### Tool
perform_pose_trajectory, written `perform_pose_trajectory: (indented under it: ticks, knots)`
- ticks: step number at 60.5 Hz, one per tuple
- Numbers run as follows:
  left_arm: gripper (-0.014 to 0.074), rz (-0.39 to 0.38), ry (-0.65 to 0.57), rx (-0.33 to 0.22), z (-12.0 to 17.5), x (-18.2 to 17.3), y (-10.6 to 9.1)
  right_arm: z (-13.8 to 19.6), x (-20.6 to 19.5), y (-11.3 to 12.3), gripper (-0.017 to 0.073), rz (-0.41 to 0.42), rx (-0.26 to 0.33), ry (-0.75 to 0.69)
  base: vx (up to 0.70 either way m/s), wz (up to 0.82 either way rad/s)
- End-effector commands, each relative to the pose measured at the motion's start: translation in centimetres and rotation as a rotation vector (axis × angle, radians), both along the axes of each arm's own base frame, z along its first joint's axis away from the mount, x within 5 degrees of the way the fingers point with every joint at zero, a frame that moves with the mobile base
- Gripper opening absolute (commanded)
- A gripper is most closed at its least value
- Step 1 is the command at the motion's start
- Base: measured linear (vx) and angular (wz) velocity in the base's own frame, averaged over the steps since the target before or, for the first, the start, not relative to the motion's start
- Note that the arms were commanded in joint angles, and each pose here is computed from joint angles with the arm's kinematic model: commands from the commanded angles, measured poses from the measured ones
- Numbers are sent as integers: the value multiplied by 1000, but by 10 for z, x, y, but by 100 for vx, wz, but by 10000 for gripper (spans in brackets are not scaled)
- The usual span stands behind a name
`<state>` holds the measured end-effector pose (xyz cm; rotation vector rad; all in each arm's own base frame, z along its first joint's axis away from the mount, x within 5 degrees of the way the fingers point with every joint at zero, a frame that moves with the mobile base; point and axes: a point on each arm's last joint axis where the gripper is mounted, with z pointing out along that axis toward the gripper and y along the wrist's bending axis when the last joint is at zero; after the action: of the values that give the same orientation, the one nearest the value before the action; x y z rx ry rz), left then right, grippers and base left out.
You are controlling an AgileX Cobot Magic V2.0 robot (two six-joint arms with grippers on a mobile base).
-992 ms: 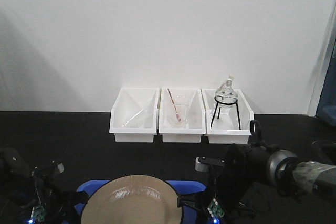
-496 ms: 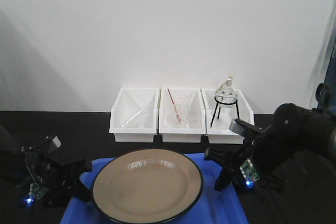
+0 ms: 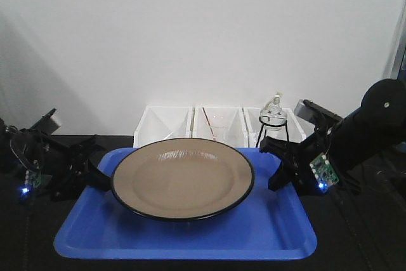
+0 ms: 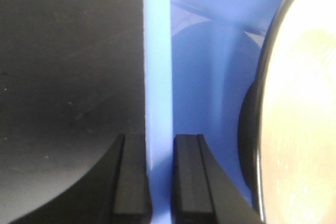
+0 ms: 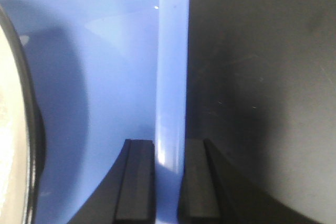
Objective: Place disk in tray to left cabinet
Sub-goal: 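Lift the tray holding the plate with both grippers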
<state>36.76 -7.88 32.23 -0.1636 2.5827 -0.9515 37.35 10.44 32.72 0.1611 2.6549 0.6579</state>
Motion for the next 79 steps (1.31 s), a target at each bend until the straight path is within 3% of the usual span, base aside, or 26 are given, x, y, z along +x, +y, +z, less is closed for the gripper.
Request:
perform_pose_trajectory:
  ticks: [1, 13, 29, 41, 79]
  knots:
    - [-1, -2, -60, -213, 55, -21, -18, 48, -14, 14, -6, 3, 182, -79, 0, 0]
    - [-1, -1, -92, -224, 73, -31, -18, 56, -16, 16, -6, 5, 225, -78, 0, 0]
    - [-1, -15, -64, -212, 72, -34, -18, 63, -17, 18, -6, 13, 243, -81, 0, 0]
    - [-1, -15, -64, -214, 72, -34, -18, 66, -18, 21, -6, 18, 292, -73, 0, 0]
    - [-1, -15, -64, -213, 72, -34, -18, 68, -18, 20, -6, 49, 273, -118, 0, 0]
